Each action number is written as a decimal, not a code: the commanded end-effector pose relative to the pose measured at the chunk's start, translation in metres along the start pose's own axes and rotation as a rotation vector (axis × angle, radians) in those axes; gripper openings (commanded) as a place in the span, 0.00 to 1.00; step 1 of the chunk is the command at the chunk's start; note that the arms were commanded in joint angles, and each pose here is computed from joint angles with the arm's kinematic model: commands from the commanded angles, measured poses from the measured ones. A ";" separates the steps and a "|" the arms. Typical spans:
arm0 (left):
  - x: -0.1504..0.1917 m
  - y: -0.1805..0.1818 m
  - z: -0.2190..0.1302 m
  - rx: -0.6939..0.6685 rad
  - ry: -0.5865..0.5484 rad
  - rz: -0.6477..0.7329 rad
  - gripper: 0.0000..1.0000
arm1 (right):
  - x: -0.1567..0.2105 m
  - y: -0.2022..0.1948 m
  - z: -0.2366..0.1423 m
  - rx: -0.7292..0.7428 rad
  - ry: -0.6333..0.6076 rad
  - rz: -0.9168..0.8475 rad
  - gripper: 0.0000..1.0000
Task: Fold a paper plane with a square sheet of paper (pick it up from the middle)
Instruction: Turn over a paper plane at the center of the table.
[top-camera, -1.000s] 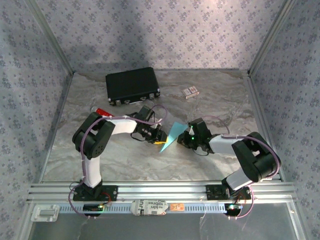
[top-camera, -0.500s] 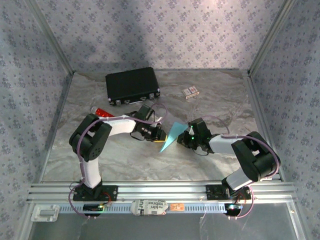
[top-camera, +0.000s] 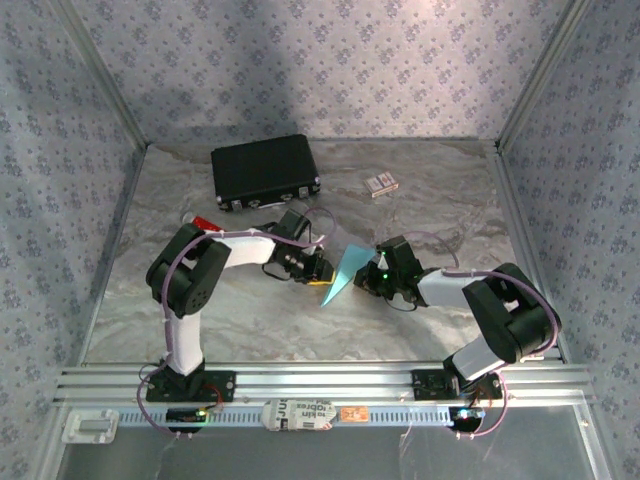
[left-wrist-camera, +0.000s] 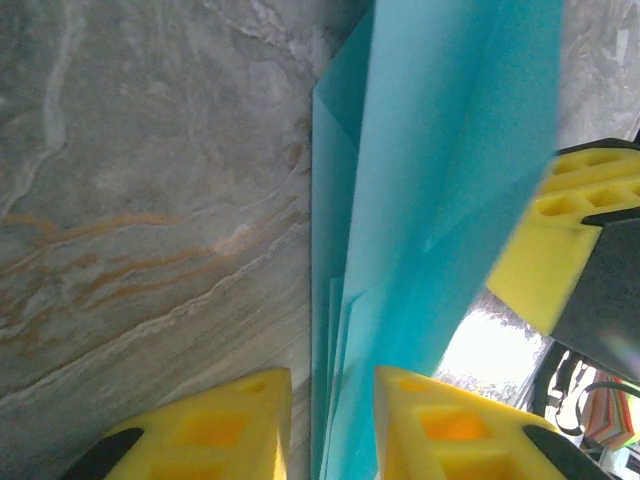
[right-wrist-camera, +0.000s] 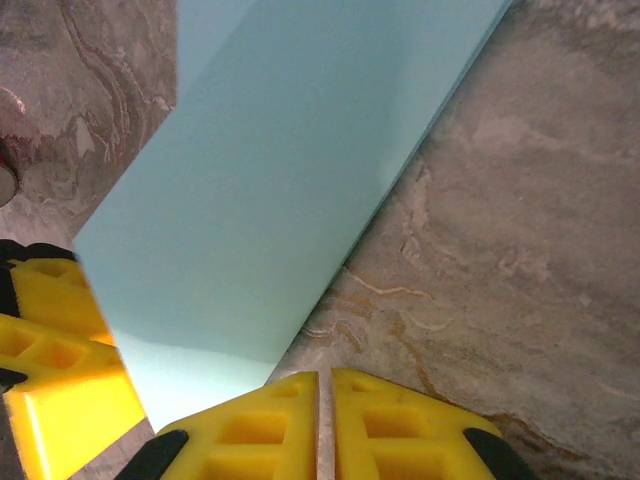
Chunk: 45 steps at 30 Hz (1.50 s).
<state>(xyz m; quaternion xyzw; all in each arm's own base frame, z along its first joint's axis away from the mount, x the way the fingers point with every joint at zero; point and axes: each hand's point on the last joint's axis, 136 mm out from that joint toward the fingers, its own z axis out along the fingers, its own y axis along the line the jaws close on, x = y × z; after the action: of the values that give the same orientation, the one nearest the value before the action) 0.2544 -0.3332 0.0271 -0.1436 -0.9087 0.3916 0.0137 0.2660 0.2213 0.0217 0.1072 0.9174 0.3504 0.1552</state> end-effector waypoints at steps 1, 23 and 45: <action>0.009 -0.005 0.008 0.008 0.049 0.009 0.28 | -0.001 0.012 0.006 -0.026 0.008 -0.008 0.13; 0.015 -0.026 0.019 0.088 0.084 0.020 0.27 | 0.004 0.012 0.014 -0.053 0.030 0.005 0.12; -0.003 -0.021 -0.028 -0.183 -0.169 0.122 0.04 | -0.004 0.014 -0.010 -0.010 -0.032 -0.018 0.12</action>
<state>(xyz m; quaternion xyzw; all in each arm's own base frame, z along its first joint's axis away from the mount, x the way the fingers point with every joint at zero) 0.2416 -0.3477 0.0431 -0.1657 -0.9114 0.3761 -0.0201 0.2662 0.2294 0.0297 0.1056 0.9115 0.3649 0.1577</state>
